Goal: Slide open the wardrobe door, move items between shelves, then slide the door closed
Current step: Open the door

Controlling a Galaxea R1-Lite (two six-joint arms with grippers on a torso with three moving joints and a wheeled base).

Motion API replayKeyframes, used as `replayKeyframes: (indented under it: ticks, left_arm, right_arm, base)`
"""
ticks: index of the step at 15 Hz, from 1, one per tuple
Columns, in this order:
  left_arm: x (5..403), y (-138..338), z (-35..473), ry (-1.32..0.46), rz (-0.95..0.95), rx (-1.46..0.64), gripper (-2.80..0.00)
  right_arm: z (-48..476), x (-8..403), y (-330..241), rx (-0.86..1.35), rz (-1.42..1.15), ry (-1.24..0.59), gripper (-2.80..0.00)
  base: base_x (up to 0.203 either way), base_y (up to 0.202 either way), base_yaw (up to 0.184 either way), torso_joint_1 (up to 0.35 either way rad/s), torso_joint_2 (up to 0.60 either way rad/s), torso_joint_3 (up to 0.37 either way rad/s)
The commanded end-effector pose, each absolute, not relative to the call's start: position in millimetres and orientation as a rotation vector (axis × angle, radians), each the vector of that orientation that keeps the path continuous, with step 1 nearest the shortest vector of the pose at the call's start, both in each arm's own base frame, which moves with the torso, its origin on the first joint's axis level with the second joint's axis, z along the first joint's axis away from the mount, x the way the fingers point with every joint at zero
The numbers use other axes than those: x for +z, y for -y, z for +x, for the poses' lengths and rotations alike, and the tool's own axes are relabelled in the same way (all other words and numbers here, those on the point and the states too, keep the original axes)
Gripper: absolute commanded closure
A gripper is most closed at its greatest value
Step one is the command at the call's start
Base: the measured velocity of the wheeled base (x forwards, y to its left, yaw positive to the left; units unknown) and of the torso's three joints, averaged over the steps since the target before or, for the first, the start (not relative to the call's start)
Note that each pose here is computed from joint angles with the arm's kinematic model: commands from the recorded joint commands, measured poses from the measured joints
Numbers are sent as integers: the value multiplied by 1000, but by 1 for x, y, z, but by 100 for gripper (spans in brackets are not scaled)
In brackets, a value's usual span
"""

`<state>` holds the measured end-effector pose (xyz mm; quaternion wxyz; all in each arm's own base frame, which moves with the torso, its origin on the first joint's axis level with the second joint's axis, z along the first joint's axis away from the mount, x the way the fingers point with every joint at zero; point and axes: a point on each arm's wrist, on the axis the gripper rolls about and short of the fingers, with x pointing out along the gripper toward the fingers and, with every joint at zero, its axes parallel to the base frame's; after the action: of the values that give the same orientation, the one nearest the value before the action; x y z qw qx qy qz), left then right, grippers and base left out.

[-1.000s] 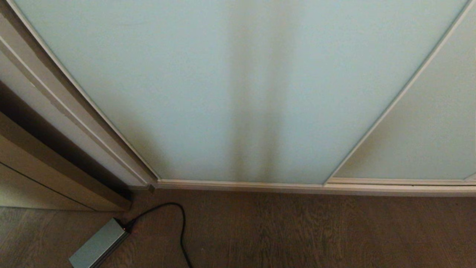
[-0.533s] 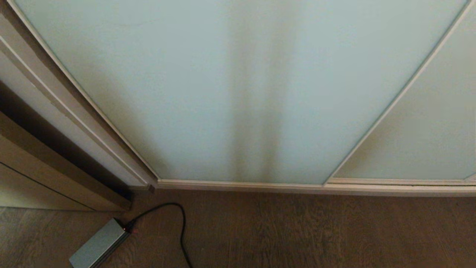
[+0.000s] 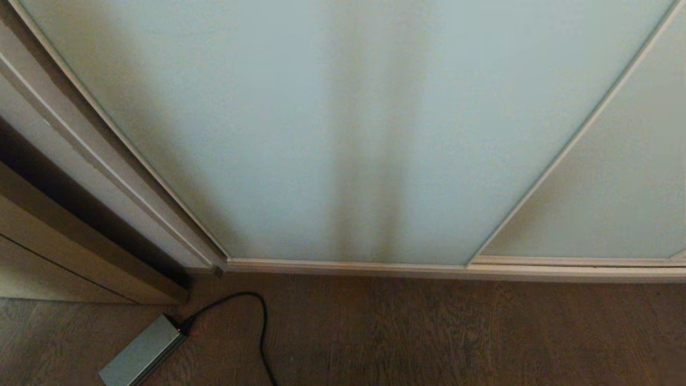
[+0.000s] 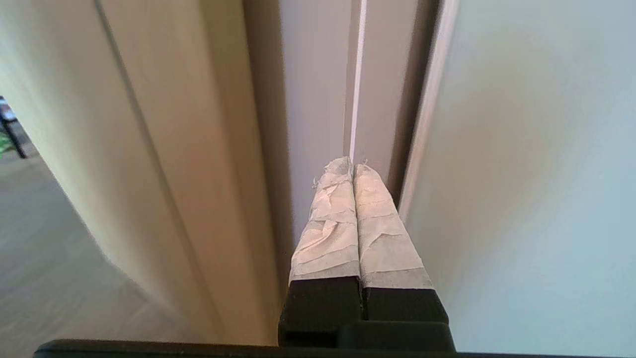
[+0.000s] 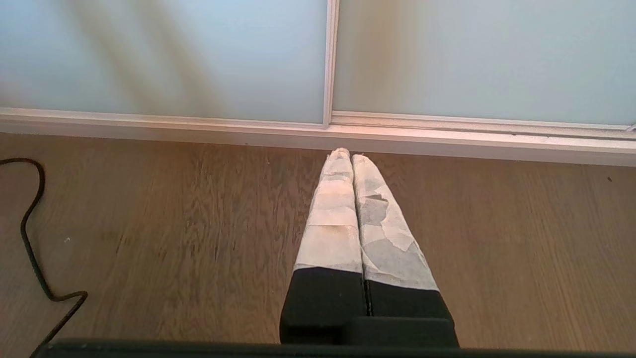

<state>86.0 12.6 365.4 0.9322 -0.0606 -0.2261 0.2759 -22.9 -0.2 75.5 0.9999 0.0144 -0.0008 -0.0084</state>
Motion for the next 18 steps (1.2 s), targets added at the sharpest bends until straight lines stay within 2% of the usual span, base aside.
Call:
replayKeyframes:
  ticks: [1,3,10,18]
  left_arm:
    - [381,-17,161,486,-133,617,0]
    - [401,-20,183,592,-155,649,0]
    - [418,-45,252,653,-137,726,0]
    - [416,-47,286,614,-65,536,0]
  right_arm:
    - [-23,75,0,-17,29,0,0]
    - [-23,75,0,-17,29,0,0]
    - [-23,75,0,-17,29,0,0]
    - [-23,75,0,-17,29,0,0]
  base:
    - [0,0,0,0,0,0]
    - [0,0,0,0,0,0]
    - [0,0,0,0,0,0]
    - [0,0,0,0,0,0]
